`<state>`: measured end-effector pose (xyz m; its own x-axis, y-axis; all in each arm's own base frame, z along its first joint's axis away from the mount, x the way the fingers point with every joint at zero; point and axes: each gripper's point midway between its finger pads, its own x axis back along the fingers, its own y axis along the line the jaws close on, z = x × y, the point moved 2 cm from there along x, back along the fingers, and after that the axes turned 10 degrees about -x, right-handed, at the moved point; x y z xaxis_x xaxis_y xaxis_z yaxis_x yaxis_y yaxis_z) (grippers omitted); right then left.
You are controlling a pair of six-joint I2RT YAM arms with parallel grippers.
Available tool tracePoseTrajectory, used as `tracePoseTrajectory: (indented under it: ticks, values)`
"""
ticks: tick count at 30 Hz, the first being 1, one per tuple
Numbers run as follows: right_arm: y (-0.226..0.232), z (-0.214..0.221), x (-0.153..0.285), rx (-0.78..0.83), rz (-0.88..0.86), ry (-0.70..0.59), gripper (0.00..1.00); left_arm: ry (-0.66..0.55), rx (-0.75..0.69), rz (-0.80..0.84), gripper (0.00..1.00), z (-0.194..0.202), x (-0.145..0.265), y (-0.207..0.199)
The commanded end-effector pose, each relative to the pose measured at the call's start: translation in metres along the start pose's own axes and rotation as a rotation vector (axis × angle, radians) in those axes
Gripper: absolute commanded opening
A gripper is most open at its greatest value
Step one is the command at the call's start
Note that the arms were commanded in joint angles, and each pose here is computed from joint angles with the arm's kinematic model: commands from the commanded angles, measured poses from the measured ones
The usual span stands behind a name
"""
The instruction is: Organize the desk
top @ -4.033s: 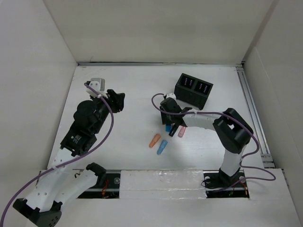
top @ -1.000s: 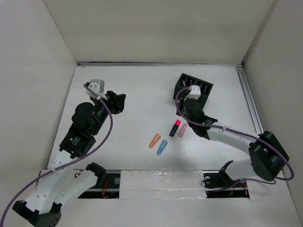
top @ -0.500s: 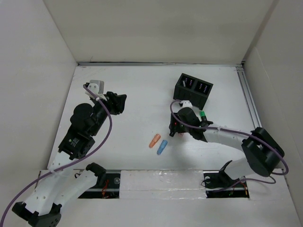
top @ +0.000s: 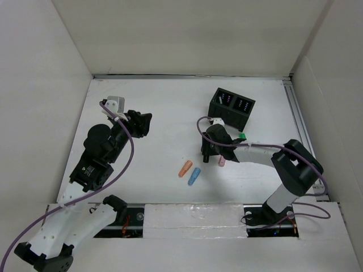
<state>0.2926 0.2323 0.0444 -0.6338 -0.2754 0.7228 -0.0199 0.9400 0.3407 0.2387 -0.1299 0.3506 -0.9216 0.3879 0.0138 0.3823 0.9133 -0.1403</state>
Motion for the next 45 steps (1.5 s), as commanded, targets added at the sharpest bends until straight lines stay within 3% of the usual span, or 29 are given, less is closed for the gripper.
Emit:
tracePoseTrajectory:
  ticks: [1,10,11,12,13,16,18,25,31,38,45]
  values:
    - [0.008,-0.011,-0.004,0.006,-0.008,-0.035,0.54,-0.058,0.007,0.009,0.43,-0.014,0.002,-0.001]
    - [-0.006,0.000,-0.017,0.078,0.105,-0.024,0.56,-0.055,0.008,0.025,0.44,-0.013,0.002,-0.004]
    - [-0.008,-0.001,-0.021,0.084,0.127,-0.026,0.40,-0.052,0.006,0.014,0.44,-0.012,0.001,-0.002]
    - [-0.007,-0.001,-0.023,0.085,0.124,-0.025,0.31,-0.051,0.007,0.014,0.44,-0.012,0.000,-0.002]
    - [-0.007,-0.001,-0.023,0.085,0.124,-0.025,0.31,-0.051,0.007,0.014,0.44,-0.012,0.000,-0.002]
    - [0.004,-0.015,-0.016,0.063,0.087,-0.068,0.15,-0.054,0.009,0.014,0.44,-0.012,0.001,-0.002]
    - [0.010,-0.019,-0.013,0.057,0.065,-0.080,0.14,-0.048,0.007,0.012,0.44,-0.011,0.000,-0.002]
    - [0.058,-0.112,0.036,-0.051,-0.157,-0.321,0.10,-0.042,0.008,0.019,0.44,-0.010,-0.001,-0.003]
    - [0.054,-0.197,0.066,-0.137,-0.217,-0.512,0.10,-0.044,0.009,0.019,0.44,-0.011,-0.001,-0.003]
    - [-0.006,-0.305,0.085,-0.189,-0.025,-0.827,0.12,-0.047,0.008,0.027,0.44,-0.011,0.000,-0.004]
    - [-0.017,-0.348,0.060,-0.115,0.130,-0.900,0.12,-0.056,0.005,0.013,0.44,-0.013,0.002,-0.002]
